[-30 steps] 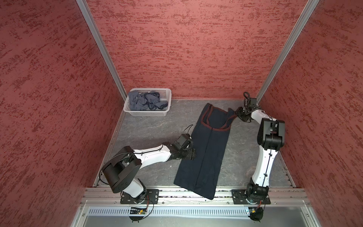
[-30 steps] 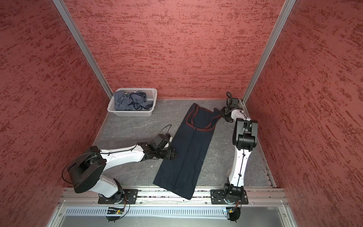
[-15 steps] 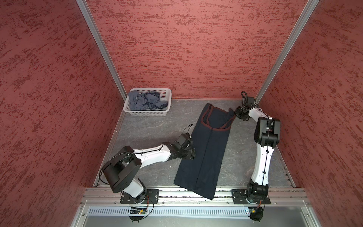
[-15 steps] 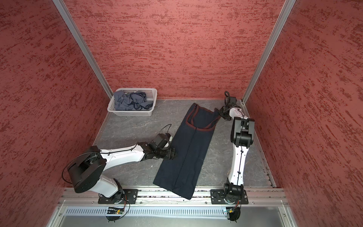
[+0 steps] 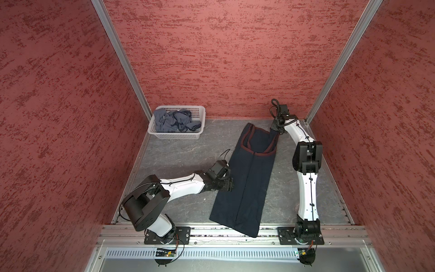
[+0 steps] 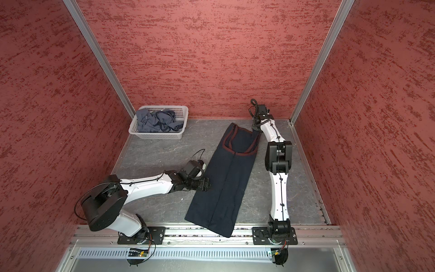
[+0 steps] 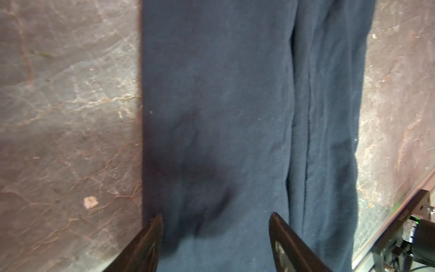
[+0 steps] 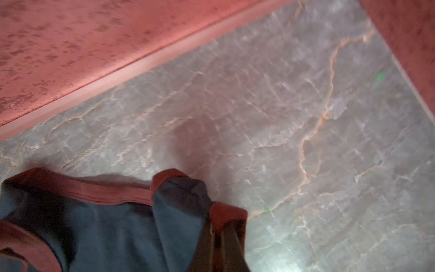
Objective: Fold and stack the tank tops
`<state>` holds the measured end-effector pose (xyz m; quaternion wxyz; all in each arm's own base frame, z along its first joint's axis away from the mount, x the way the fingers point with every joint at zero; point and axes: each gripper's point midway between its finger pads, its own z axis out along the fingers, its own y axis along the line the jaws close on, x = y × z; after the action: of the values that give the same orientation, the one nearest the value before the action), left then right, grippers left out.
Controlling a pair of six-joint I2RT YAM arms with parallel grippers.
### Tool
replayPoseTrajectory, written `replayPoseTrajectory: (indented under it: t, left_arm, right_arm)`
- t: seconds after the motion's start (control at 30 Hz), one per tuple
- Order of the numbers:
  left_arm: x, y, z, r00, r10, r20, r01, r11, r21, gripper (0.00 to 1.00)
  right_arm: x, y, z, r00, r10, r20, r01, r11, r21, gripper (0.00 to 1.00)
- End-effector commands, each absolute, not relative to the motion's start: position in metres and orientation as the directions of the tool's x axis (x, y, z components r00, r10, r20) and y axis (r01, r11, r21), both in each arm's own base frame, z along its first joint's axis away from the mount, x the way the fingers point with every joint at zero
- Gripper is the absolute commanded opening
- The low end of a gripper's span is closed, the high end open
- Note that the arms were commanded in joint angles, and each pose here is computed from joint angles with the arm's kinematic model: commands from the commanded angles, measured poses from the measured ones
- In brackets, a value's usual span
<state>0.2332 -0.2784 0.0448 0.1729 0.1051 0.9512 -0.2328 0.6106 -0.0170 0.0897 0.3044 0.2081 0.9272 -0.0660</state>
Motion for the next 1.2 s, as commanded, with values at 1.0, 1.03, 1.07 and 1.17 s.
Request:
replayPoseTrajectory:
  t: [1.0,1.03,1.07,1.17]
  left_arm:
    - [0.229,-0.275,0.03,-0.931,0.104,-0.35,0.255,0.872,-0.418,0.72]
    - [0.229,-0.275,0.03,-0.932,0.102,-0.348,0.252,0.872,-0.419,0.72]
    - [0.229,-0.275,0.03,-0.932,0.102,-0.347,0.252,0.872,-0.419,0.72]
    - [0.229,-0.276,0.03,-0.931,0.102,-0.349,0.253,0.872,-0.42,0.72]
  right_arm:
    - [0.629,0.065,0.085,-0.773,0.306,-0.555,0.276,0.951,0.14,0.4]
    - [0.629,0.065,0.088,-0.769,0.31,-0.559,0.278,0.95,0.144,0.4]
    - [0.628,0.065,0.091,-0.769,0.312,-0.558,0.278,0.949,0.148,0.4]
    - [0.624,0.064,0.091,-0.772,0.321,-0.549,0.291,0.946,0.145,0.42]
